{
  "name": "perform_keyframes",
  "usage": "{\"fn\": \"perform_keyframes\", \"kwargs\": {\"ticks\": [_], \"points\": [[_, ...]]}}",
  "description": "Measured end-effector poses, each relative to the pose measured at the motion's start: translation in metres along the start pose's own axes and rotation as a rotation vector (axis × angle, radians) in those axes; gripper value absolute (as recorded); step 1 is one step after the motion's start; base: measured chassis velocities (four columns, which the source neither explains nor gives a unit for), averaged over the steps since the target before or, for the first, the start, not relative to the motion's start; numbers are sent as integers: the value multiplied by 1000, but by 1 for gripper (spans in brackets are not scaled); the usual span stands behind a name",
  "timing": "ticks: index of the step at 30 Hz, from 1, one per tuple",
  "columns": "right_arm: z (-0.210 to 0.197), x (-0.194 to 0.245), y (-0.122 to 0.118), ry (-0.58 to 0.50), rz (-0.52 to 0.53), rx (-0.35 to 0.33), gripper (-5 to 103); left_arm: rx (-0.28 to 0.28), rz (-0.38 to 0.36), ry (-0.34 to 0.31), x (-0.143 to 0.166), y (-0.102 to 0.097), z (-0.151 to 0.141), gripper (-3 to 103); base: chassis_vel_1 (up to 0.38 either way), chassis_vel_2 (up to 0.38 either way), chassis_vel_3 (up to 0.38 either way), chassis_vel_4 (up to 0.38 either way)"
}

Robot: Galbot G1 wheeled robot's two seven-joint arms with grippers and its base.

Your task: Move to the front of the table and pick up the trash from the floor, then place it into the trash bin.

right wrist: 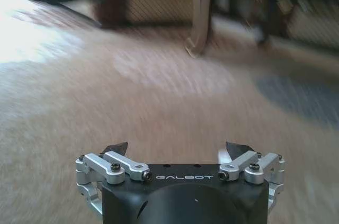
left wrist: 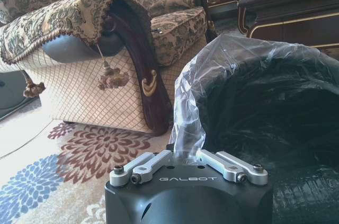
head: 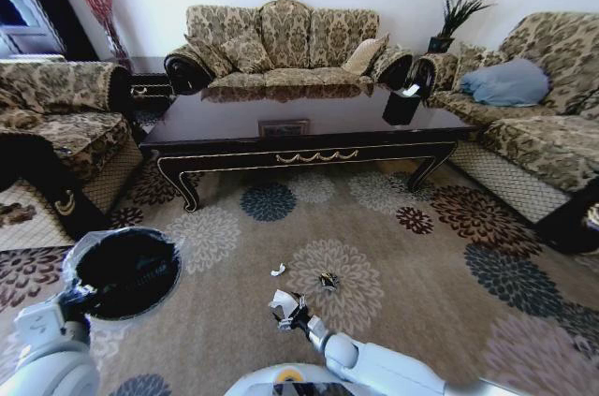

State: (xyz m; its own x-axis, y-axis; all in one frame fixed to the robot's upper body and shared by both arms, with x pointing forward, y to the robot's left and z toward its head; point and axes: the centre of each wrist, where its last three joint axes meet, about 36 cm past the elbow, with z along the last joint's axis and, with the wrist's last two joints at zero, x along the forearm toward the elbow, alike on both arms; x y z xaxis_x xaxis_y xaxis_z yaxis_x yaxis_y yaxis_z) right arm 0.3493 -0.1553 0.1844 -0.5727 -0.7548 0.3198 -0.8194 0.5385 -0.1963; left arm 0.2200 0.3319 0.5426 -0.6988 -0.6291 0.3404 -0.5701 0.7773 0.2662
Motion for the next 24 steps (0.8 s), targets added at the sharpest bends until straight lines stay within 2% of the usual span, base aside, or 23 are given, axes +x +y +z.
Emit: {"fn": "perform_keyframes", "kwargs": {"ticks": [1, 2, 4, 7, 9, 11, 12, 14, 15, 16, 18, 20, 21, 24], "points": [[0, 0, 0, 0, 0, 0, 100, 0, 0, 0, 0, 0, 0, 2, 0, 0, 0, 0], [-7, -5, -10, -30, -15, 30, 100, 2, 1, 1, -1, 0, 0, 2, 0, 0, 0, 0], [-22, -14, -22, -56, -3, 38, 100, 4, 0, 2, -3, -1, 1, 2, 0, 0, 0, 0], [-31, -18, -33, -44, 3, 44, 100, 7, 3, 0, -5, -1, 0, 2, 0, 0, 0, 0], [-26, -19, -44, -15, -25, 72, 100, 8, 7, -2, -6, -1, -1, 2, 0, 0, 0, 0], [-24, -19, -46, -7, -40, 72, 100, 8, 6, -2, -6, -1, -1, 2, 0, 0, 0, 0], [-17, -18, -54, 0, -119, 55, 100, 8, 4, -2, -7, 0, -1, 2, 0, 0, 0, 0], [-8, -20, -68, -20, -253, 69, 100, 10, 3, 0, -8, 0, 0, 2, 0, 0, 0, 0], [-1, -27, -85, -49, -407, 113, 100, 13, 1, 3, -9, 0, 0, 2, 0, 0, 0, 0], [-1, -27, -85, -49, -407, 113, 100, 13, 1, 3, -9, 0, 0, 2, 0, 0, 0, 0], [1, -40, -102, -66, -565, 173, 100, 16, 1, 7, -9, -1, 1, 2, 0, 0, 0, 0], [0, -48, -109, -63, -633, 199, 100, 17, 0, 8, -9, -1, 1, 2, 0, 0, 0, 0], [-1, -55, -114, -62, -672, 192, 100, 14, -3, 9, -8, 0, 1, 2, 0, 0, 0, 0], [-1, -59, -115, -55, -699, 195, 100, 12, -4, 9, -7, 1, 1, 2, 0, 0, 0, 0]]}}
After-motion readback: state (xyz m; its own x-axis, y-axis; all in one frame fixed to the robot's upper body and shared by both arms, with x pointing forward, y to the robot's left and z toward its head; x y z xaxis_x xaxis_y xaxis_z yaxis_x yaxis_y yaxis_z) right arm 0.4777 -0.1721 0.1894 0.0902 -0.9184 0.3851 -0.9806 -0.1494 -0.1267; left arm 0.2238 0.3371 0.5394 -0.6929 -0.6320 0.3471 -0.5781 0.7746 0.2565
